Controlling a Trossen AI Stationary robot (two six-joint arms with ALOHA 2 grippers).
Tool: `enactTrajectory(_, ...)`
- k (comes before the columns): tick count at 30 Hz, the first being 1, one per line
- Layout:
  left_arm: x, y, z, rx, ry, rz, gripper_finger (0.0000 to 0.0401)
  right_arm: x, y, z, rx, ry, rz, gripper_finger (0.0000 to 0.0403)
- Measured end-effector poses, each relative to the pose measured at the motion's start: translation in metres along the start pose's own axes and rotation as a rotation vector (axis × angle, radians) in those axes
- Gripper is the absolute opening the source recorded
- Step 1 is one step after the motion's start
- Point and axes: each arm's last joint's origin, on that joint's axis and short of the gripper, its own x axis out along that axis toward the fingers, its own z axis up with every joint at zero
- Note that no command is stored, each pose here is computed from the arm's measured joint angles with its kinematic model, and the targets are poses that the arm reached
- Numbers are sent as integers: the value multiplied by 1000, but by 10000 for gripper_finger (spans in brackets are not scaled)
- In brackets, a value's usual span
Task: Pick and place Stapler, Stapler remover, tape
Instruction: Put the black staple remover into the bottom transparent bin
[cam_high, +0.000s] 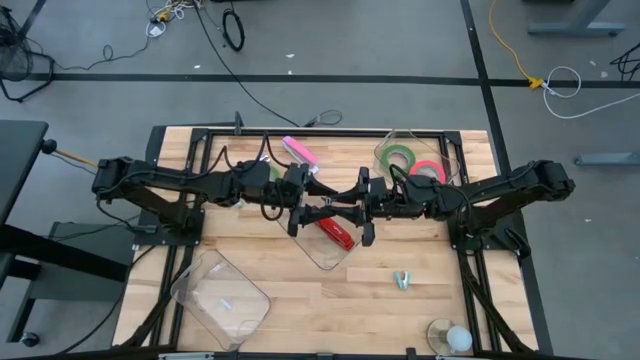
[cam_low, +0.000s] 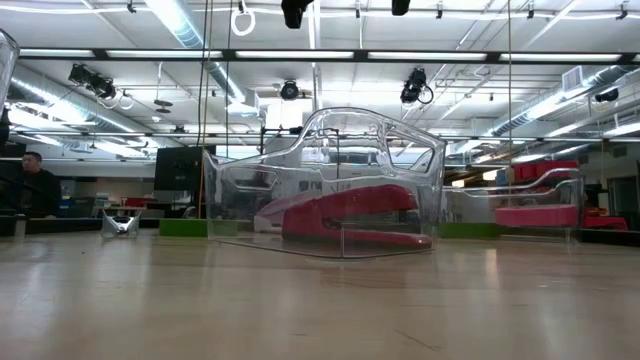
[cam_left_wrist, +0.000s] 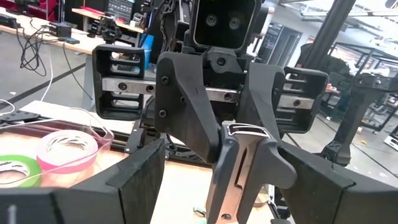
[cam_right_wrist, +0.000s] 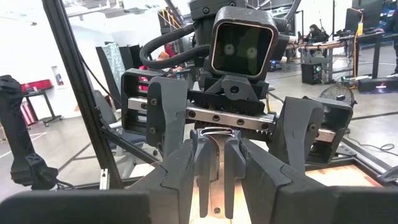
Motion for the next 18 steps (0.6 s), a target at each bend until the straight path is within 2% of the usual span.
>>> enactTrajectory(18,0,0,0,-1,2,2,286,0,0,0,-12,0,1,108)
